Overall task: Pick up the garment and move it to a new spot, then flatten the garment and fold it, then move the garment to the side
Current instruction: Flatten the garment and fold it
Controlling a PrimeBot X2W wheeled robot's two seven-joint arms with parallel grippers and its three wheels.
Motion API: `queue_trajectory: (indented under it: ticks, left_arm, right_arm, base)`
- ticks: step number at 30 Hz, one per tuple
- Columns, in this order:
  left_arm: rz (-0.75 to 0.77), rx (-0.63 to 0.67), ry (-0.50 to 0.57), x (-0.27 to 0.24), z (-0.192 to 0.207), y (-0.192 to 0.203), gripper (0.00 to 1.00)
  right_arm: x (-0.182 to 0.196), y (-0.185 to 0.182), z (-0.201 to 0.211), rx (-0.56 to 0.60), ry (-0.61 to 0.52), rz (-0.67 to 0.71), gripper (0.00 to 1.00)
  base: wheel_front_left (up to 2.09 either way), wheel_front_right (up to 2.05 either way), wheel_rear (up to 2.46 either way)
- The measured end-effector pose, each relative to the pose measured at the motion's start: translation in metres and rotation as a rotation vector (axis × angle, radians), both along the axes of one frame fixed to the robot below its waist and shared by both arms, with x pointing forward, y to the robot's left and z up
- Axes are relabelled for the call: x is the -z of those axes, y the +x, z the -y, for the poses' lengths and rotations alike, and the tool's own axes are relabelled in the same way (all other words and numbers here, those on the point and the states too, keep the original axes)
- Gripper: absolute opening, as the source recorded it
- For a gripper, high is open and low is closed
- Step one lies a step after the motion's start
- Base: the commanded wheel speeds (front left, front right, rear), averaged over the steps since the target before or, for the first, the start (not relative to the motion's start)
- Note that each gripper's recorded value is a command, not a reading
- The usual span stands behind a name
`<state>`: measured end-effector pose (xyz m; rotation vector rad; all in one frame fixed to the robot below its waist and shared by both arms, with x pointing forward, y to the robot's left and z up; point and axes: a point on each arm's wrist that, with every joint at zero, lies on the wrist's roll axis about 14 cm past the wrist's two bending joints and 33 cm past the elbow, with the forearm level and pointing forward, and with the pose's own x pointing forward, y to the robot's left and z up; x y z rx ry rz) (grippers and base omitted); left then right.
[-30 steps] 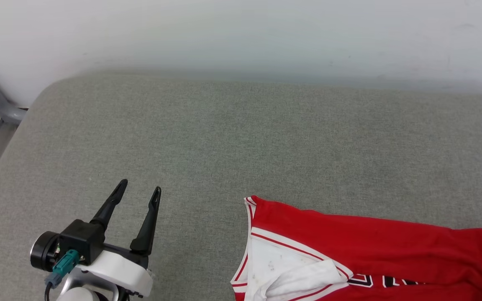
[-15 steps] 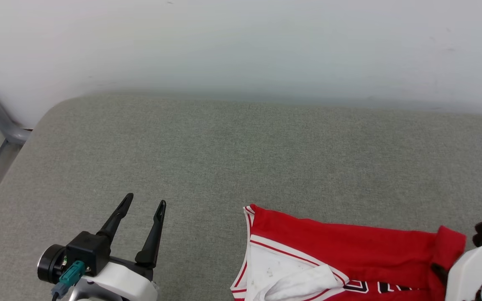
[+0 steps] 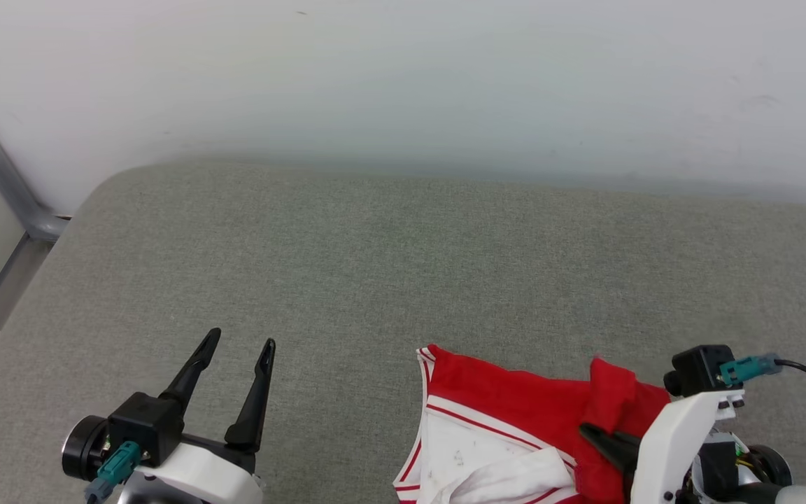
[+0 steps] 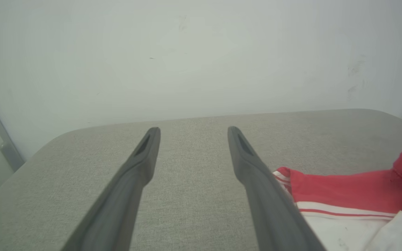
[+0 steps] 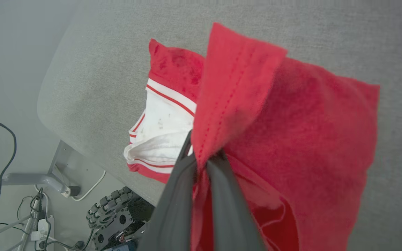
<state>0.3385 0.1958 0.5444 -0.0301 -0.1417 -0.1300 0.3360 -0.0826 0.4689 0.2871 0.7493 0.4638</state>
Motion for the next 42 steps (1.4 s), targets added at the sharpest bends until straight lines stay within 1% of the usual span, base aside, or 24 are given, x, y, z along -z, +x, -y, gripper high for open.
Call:
queue_trajectory:
  ticks: [2, 6, 10, 12, 13, 16, 19, 20, 21, 22, 23, 24, 25, 27, 30, 33, 38, 42]
  left_arm:
    - [0.002, -0.008, 0.000, -0.001, -0.003, 0.000, 1.00]
    - [0.002, -0.022, 0.000, -0.001, -0.007, -0.003, 1.00]
    - [0.004, -0.033, 0.001, -0.001, -0.011, -0.006, 1.00]
    - [0.005, -0.039, 0.001, -0.001, -0.013, -0.007, 1.00]
    - [0.006, -0.042, 0.001, -0.002, -0.014, -0.008, 1.00]
    - [0.005, -0.050, 0.002, -0.001, -0.016, -0.011, 1.00]
    - [0.002, -0.057, 0.002, 0.000, -0.018, -0.013, 1.00]
    - [0.001, -0.059, 0.002, 0.000, -0.019, -0.014, 1.00]
    - [-0.002, -0.061, 0.002, 0.001, -0.019, -0.014, 1.00]
    - [-0.008, -0.067, 0.002, 0.003, -0.021, -0.015, 1.00]
    - [-0.009, -0.069, 0.003, 0.003, -0.022, -0.016, 1.00]
    - [-0.009, -0.070, 0.005, 0.003, -0.022, -0.016, 1.00]
    - [-0.009, -0.068, 0.006, 0.003, -0.022, -0.016, 1.00]
    - [-0.007, -0.065, 0.009, 0.002, -0.022, -0.015, 1.00]
    - [-0.003, -0.056, 0.010, 0.001, -0.018, -0.013, 1.00]
    - [0.002, -0.045, 0.010, -0.001, -0.015, -0.010, 1.00]
    - [0.005, -0.024, 0.009, -0.002, -0.008, -0.006, 1.00]
    - [0.004, -0.012, 0.004, -0.002, -0.004, -0.003, 1.00]
  right_arm:
    - [-0.005, 0.003, -0.009, -0.017, 0.031, 0.012, 0.00]
    - [-0.006, 0.003, -0.036, -0.061, 0.148, 0.001, 0.00]
    - [-0.002, 0.000, -0.064, -0.116, 0.206, -0.012, 0.00]
    - [0.002, -0.001, -0.073, -0.127, 0.233, -0.021, 0.00]
    - [0.005, -0.001, -0.077, -0.127, 0.241, -0.026, 0.00]
    - [0.014, 0.006, -0.082, -0.121, 0.214, -0.015, 0.00]
    - [0.026, 0.009, -0.086, -0.111, 0.216, -0.035, 0.00]
    - [0.029, 0.010, -0.088, -0.109, 0.219, -0.042, 0.36]
    - [0.031, 0.011, -0.091, -0.111, 0.219, -0.044, 1.00]
    - [0.025, 0.015, -0.104, -0.122, 0.266, -0.030, 1.00]
    - [0.023, 0.015, -0.109, -0.127, 0.288, -0.033, 1.00]
    - [0.017, 0.010, -0.121, -0.144, 0.349, -0.048, 1.00]
    - [0.014, 0.009, -0.124, -0.148, 0.367, -0.053, 1.00]
    - [0.008, 0.011, -0.125, -0.150, 0.379, -0.038, 1.00]
    - [-0.002, 0.022, -0.120, -0.137, 0.358, 0.021, 1.00]
    - [-0.014, 0.038, -0.105, -0.106, 0.304, 0.109, 1.00]
    - [-0.046, 0.068, -0.069, -0.055, 0.121, 0.343, 1.00]
    - [-0.070, 0.088, -0.020, 0.014, -0.043, 0.520, 1.00]
  base:
    - [0.00, 0.00, 0.00]
    - [0.00, 0.00, 0.00]
    - [0.00, 0.00, 0.00]
    - [0.00, 0.00, 0.00]
    - [0.00, 0.00, 0.00]
    - [0.00, 0.00, 0.00]
    - [0.00, 0.00, 0.00]
    - [0.00, 0.00, 0.00]
    - [0.00, 0.00, 0.00]
    - [0.00, 0.00, 0.00]
    - [0.00, 0.00, 0.00]
    - [0.00, 0.00, 0.00]
    - [0.00, 0.00, 0.00]
    - [0.00, 0.00, 0.00]
    - [0.00, 0.00, 0.00]
    - [0.00, 0.00, 0.00]
    - [0.00, 0.00, 0.00]
    - [0.00, 0.00, 0.00]
